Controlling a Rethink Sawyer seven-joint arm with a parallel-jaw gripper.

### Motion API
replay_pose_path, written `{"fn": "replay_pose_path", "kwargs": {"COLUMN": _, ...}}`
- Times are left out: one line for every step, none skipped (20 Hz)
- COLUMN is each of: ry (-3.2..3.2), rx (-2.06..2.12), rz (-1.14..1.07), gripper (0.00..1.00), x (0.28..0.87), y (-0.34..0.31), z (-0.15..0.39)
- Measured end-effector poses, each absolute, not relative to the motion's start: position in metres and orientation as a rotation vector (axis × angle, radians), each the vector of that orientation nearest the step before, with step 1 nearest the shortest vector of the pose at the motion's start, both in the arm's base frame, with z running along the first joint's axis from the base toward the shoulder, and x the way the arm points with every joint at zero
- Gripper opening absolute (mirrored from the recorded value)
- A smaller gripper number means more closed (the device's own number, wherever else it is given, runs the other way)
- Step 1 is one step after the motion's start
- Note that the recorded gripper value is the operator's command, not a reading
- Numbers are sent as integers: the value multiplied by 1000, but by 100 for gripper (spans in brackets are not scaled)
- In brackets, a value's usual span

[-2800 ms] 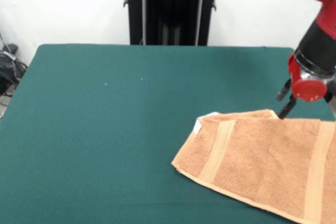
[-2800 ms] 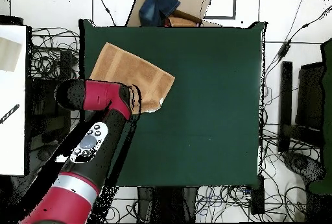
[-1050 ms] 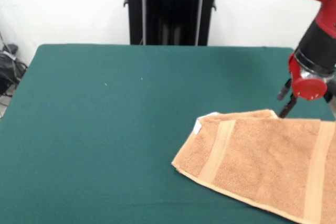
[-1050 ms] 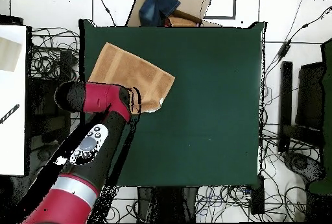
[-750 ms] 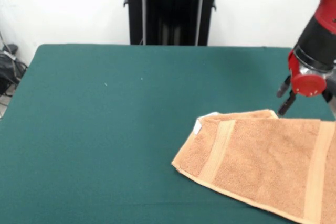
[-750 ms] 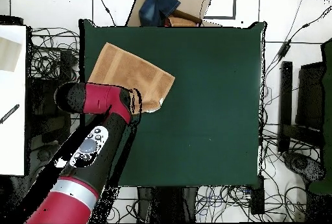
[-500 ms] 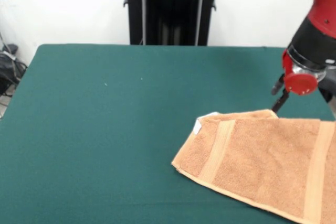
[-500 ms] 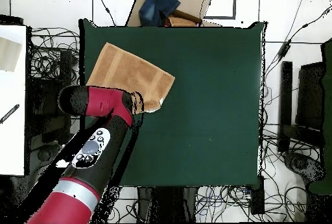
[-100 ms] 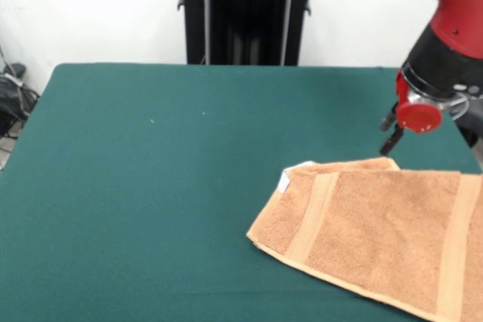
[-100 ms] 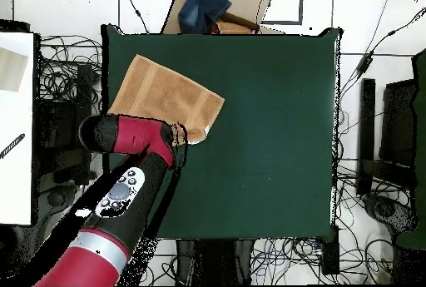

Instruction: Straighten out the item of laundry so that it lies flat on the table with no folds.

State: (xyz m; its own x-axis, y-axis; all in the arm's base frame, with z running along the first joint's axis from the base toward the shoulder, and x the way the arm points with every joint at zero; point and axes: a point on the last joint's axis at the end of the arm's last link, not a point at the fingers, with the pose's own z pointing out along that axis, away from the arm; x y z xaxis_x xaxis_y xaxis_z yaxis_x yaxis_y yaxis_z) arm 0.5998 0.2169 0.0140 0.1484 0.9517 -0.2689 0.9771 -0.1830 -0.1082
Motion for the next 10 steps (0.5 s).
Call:
{"fn": "replay_pose_path", "kwargs": {"ry": 1946, "rx": 2310, "rz": -428, "gripper": 100, "x": 599, "y": 216, "z": 14}}
{"fn": "replay_pose_path", "kwargs": {"ry": 1946, "rx": 2311, "rz": -430, "gripper": 100, "x": 598, "y": 216, "z": 13}}
{"fn": "replay_pose_path", "kwargs": {"ry": 1946, "rx": 2311, "rz": -432, "gripper": 100, "x": 598, "y": 216, "z": 12}}
{"fn": "replay_pose_path", "kwargs": {"ry": 1946, "rx": 2311, "rz": -434, "gripper": 100, "x": 598, "y": 216, "z": 12}}
{"fn": "replay_pose_path", "kwargs": {"ry": 1946, "rx": 2311, "rz": -435, "gripper": 100, "x": 597, "y": 216, "z": 11}}
{"fn": "replay_pose_path", "kwargs": {"ry": 1946, "rx": 2311, "rz": -438, "gripper": 100, "x": 597, "y": 215, "z": 10}}
{"fn": "replay_pose_path", "kwargs": {"ry": 1946, "rx": 2311, "rz": -439, "gripper": 100, "x": 597, "y": 215, "z": 10}}
{"fn": "replay_pose_path", "kwargs": {"ry": 1947, "rx": 2311, "rz": -442, "gripper": 100, "x": 596, "y": 215, "z": 9}}
{"fn": "replay_pose_path", "kwargs": {"ry": 1947, "rx": 2311, "rz": -449, "gripper": 100, "x": 595, "y": 215, "z": 6}}
{"fn": "replay_pose_path", "kwargs": {"ry": 1947, "rx": 2311, "rz": -452, "gripper": 100, "x": 594, "y": 214, "z": 5}}
